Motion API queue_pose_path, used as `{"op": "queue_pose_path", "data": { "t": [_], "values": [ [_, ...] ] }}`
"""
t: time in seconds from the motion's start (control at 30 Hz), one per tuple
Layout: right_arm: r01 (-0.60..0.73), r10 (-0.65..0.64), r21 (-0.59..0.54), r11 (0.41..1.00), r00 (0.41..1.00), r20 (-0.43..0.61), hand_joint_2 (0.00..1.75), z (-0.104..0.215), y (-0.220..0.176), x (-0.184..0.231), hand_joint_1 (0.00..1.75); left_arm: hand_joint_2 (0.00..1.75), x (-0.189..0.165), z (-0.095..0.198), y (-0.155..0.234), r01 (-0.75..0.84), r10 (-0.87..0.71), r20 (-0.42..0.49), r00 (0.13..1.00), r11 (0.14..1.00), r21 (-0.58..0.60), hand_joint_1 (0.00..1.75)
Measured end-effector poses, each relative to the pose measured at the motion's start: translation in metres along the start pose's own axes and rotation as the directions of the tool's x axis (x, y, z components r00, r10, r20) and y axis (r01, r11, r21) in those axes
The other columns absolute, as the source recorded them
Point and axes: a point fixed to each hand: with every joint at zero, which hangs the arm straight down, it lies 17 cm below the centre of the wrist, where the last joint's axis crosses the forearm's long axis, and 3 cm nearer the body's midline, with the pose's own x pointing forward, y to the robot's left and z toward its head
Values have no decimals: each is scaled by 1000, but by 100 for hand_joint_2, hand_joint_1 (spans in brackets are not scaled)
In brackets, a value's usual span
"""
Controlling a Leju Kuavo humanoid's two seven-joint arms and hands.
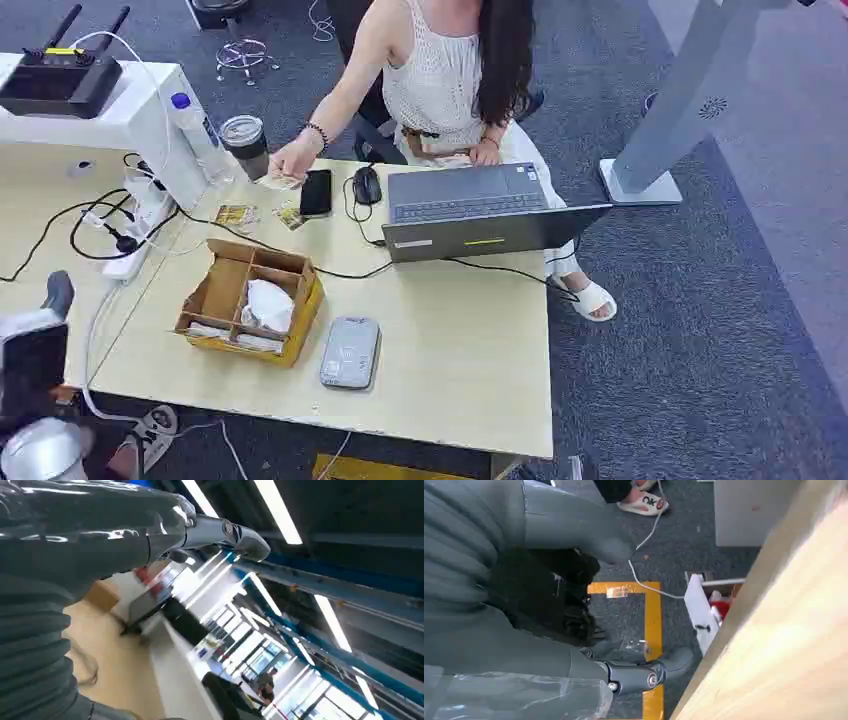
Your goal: Pass the card to the sensor for recognition and then transmit it.
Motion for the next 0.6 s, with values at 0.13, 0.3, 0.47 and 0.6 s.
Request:
{"op": "queue_pose_path", "data": {
  "t": [0.13, 0.3, 0.47, 0.6],
  "values": [
    [-1, 1, 7, 1000, 1000, -11, 175, -1, 5, -1, 0, 175, 5, -28, -23, 91, -90, 30, 996, 994, -64, 0],
    [-7, 8, 25, 1000, 1000, -29, 175, -5, 13, 0, 0, 175, -6, -82, -84, 364, -358, 71, 931, 893, -264, 0],
    [-4, 5, 27, 1000, 999, -36, 175, -5, 15, -1, 0, 175, -1, -109, -105, 433, -411, 137, 901, 848, -305, 0],
    [5, -4, 26, 1000, 999, -38, 175, -5, 15, -2, 0, 175, 2, -114, -115, 457, -427, 163, 889, 827, -326, 0]
  ]
}}
